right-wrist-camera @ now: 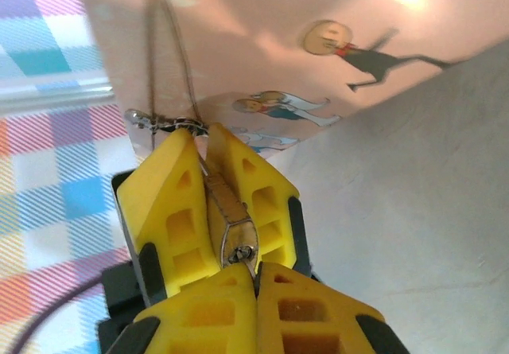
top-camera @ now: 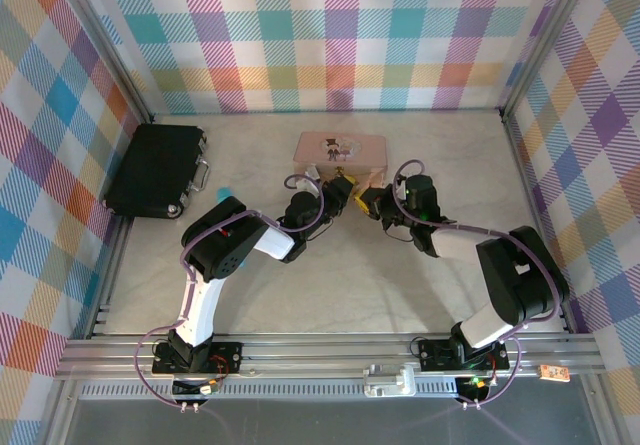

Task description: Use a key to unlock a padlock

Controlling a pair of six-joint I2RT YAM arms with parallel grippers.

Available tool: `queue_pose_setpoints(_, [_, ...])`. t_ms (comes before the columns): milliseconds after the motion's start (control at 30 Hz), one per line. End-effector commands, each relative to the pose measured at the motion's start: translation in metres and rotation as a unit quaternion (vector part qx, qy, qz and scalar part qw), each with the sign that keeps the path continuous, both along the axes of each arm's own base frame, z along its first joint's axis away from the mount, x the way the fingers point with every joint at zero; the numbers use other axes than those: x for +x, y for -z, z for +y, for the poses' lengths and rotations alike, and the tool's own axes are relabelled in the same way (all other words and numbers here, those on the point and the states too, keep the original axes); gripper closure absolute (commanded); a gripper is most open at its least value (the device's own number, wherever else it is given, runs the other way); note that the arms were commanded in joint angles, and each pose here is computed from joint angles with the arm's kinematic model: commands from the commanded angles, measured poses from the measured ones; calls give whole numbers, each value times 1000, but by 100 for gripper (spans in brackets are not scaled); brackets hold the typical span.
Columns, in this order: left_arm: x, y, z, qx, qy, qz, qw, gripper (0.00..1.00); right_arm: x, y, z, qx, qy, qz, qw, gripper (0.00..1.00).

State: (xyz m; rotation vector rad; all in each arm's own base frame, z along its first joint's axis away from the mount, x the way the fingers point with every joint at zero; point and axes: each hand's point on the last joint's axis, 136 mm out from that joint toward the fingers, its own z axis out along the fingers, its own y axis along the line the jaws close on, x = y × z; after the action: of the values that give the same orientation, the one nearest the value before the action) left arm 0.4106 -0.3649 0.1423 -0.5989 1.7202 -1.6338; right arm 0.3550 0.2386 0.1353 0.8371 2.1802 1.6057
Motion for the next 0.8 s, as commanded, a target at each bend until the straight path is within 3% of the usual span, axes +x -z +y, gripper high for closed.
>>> queue_pose_setpoints(0, [-24, -38, -22, -5, 66, -85, 994, 100, -2, -62, 25, 156, -24, 55, 986, 100])
queue_pose_setpoints(167, [-27, -36, -26, 15, 76, -106, 991, 100, -3, -85, 26, 283, -3, 147, 948, 100])
queue_pose_setpoints(500, [-30, -30, -40, 34, 83, -128, 988, 100, 19, -80, 15, 367, 48, 150, 917, 100])
queue_pose_setpoints(767, [-22, -23, -45, 32, 78, -122, 989, 100, 33, -68, 21, 362, 38, 141, 920, 100])
